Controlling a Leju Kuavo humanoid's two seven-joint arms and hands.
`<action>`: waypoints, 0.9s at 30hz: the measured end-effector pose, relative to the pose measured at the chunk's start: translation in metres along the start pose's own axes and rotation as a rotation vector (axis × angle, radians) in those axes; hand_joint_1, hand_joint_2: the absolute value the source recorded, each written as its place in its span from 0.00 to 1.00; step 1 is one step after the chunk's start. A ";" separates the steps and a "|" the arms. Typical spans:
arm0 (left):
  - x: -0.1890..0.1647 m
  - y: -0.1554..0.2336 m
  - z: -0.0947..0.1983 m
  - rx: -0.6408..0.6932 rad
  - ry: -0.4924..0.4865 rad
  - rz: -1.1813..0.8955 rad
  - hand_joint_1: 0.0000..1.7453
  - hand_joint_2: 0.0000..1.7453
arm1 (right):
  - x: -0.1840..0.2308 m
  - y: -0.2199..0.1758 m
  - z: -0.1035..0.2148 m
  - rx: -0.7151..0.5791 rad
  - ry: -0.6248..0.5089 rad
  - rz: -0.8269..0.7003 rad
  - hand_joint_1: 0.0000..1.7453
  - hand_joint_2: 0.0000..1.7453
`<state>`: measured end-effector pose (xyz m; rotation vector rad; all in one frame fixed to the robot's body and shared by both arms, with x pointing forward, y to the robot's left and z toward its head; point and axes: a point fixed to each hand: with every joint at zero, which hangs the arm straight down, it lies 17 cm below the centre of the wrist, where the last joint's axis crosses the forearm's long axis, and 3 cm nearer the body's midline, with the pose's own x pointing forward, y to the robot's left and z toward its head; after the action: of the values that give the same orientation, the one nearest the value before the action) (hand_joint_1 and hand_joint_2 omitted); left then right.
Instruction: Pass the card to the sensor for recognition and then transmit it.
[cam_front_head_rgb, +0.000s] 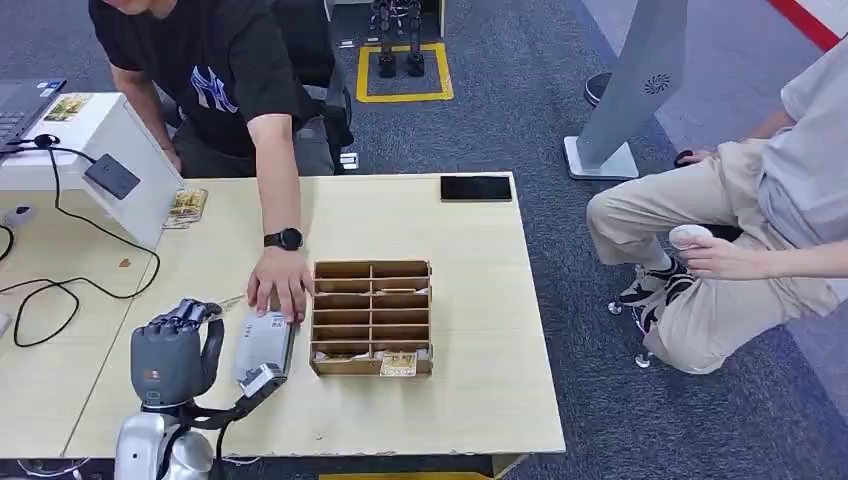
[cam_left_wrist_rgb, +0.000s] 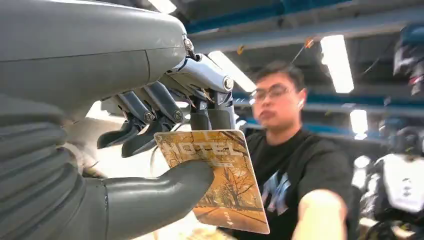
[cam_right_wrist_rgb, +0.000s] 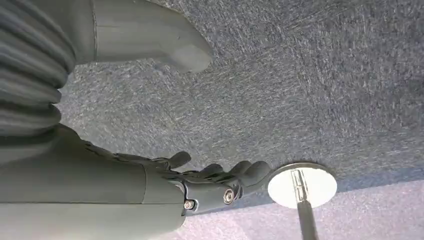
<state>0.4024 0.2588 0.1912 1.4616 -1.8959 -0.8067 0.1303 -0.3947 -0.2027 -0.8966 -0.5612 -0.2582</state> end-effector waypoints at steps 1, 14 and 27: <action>-0.002 -0.002 0.002 -0.008 0.008 0.001 1.00 1.00 | 0.000 0.000 0.000 -0.002 0.003 -0.003 0.00 1.00; -0.025 -0.028 0.025 -0.103 0.090 -0.024 1.00 1.00 | -0.007 -0.004 -0.001 -0.013 0.030 -0.013 0.00 1.00; -0.036 -0.040 0.042 -0.161 0.102 -0.048 1.00 1.00 | -0.009 -0.003 0.000 -0.008 0.031 -0.009 0.00 1.00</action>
<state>0.4022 0.2900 0.1302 1.4261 -1.6858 -0.8696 0.1214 -0.3967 -0.2056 -0.8967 -0.5359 -0.2827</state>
